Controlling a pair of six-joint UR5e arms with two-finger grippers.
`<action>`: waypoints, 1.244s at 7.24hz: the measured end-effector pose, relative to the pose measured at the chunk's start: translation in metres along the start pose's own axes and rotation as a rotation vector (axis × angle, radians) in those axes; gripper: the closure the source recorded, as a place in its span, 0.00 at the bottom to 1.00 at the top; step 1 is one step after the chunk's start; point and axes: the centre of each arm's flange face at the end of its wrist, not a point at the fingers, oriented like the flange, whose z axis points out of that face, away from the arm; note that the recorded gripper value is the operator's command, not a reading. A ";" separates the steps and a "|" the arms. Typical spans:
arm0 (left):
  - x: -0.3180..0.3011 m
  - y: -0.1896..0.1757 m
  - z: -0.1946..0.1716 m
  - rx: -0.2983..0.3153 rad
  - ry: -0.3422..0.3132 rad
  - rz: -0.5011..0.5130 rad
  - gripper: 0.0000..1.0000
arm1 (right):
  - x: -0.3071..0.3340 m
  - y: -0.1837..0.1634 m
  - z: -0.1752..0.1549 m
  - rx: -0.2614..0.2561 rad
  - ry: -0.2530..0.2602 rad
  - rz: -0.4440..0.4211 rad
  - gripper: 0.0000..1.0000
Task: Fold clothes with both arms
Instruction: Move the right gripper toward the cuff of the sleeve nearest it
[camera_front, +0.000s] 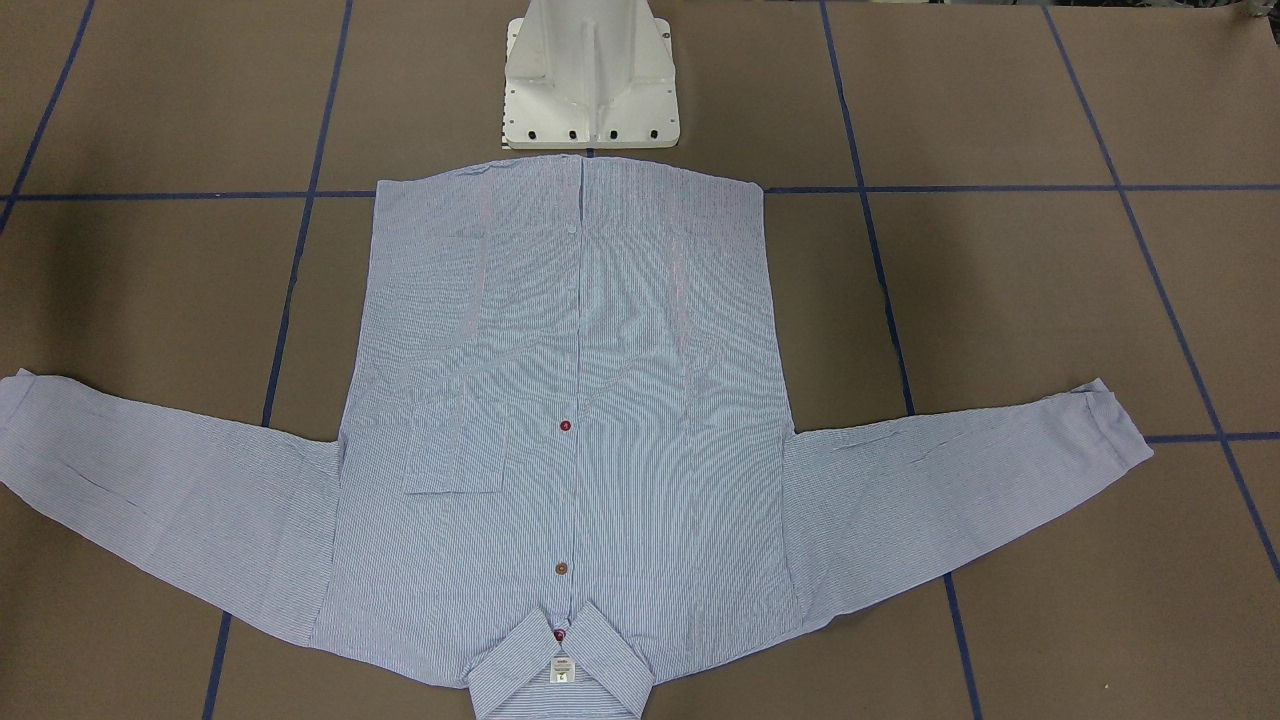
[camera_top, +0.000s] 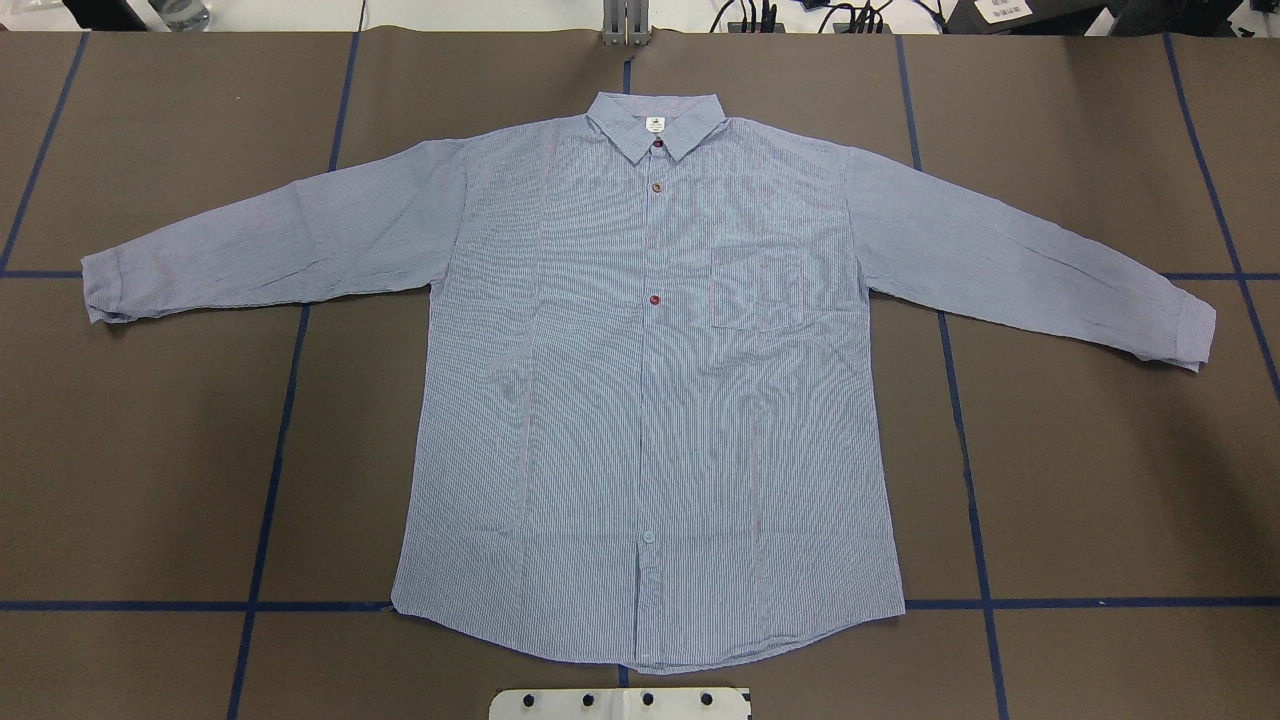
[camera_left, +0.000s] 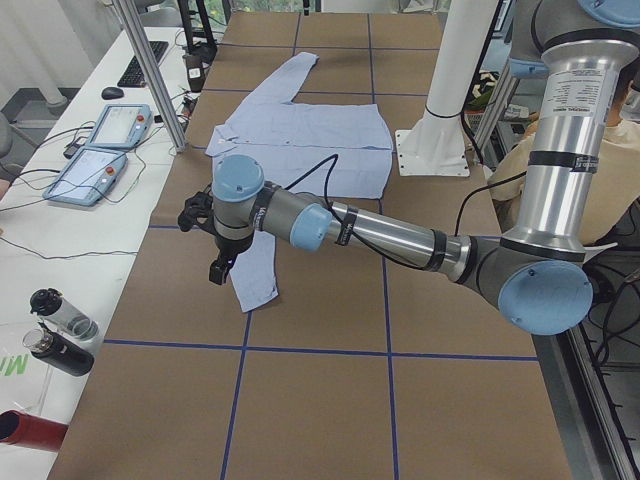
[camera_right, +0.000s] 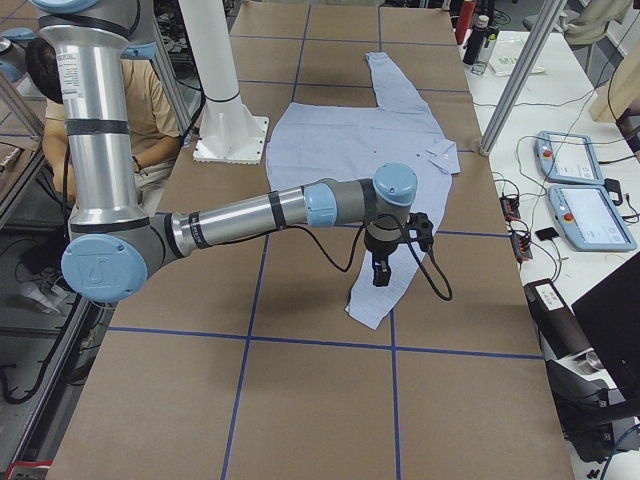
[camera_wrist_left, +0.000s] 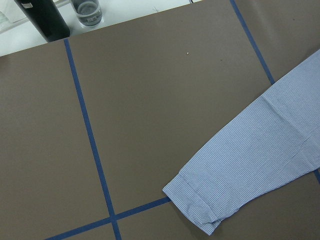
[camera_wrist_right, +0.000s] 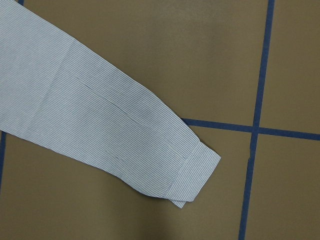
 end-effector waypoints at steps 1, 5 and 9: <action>0.003 -0.001 -0.002 0.005 0.002 0.005 0.00 | 0.000 0.001 0.000 0.001 0.000 0.000 0.00; 0.007 0.002 -0.005 0.012 0.010 0.022 0.00 | 0.002 0.001 0.001 -0.003 -0.004 0.002 0.00; 0.009 0.004 -0.002 0.044 0.015 0.058 0.00 | -0.003 -0.002 0.012 -0.023 -0.005 0.006 0.00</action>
